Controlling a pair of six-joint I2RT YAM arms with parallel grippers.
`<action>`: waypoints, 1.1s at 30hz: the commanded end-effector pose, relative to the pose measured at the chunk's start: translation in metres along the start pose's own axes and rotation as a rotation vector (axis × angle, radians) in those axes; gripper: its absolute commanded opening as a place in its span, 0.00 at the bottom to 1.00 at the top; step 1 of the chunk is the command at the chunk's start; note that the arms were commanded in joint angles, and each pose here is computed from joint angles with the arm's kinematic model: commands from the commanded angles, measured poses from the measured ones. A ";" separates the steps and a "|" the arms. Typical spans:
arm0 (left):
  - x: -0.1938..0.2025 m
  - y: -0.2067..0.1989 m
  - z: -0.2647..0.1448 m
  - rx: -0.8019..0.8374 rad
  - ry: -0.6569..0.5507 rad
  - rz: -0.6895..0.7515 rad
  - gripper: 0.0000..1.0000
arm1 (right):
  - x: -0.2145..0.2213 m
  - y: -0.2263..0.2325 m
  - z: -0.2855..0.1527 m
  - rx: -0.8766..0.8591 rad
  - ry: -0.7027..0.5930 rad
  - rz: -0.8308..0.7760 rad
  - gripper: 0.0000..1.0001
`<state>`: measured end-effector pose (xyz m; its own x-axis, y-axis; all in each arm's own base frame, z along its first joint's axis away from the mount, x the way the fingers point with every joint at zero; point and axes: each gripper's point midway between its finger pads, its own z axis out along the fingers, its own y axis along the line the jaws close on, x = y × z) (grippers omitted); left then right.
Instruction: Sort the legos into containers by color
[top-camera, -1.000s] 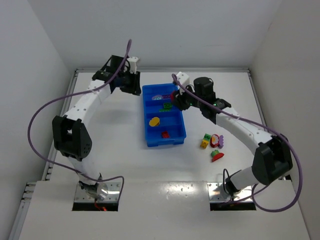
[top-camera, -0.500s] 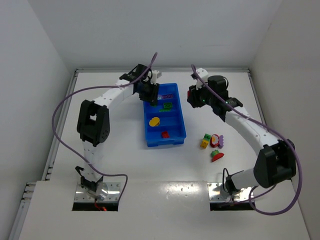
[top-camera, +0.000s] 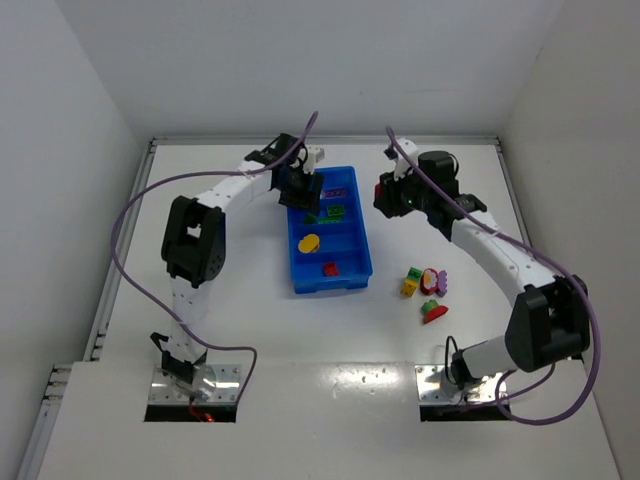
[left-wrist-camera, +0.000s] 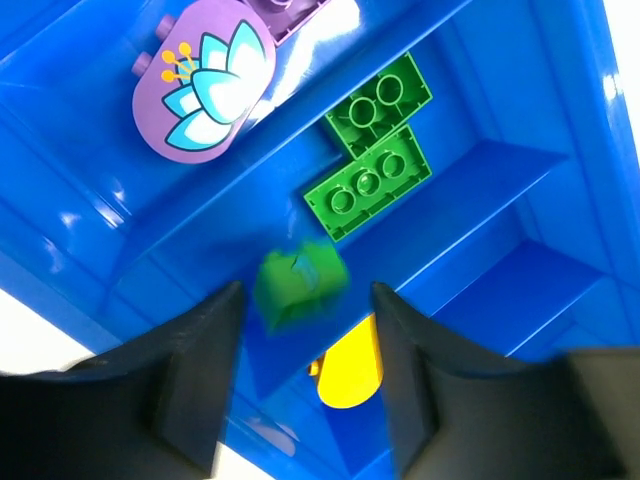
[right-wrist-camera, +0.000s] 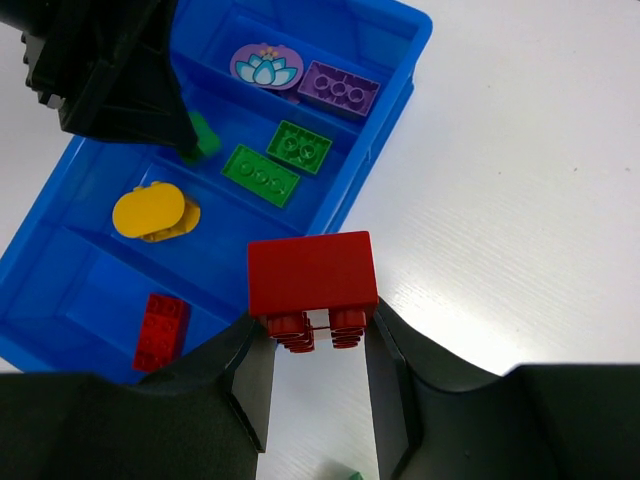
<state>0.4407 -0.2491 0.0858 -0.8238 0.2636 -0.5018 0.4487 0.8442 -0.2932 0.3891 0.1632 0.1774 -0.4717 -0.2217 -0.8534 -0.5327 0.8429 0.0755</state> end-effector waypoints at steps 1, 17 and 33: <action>-0.013 -0.008 0.000 0.018 -0.032 0.012 0.64 | -0.019 0.006 0.001 -0.044 -0.044 0.009 0.00; -0.118 0.030 -0.147 0.016 -0.537 -0.031 0.84 | 0.020 0.087 -0.013 -0.554 0.065 -0.246 0.01; -0.091 0.114 -0.207 -0.191 -0.584 -0.263 1.00 | 0.097 0.117 0.006 -0.797 0.425 -0.600 0.01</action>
<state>0.5011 -0.0945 0.2427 -0.5974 -0.1773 -0.7821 0.1865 0.9178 -0.3505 0.2904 0.2411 0.0989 -0.1994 -0.7367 -0.6462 -0.9775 0.1034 0.1837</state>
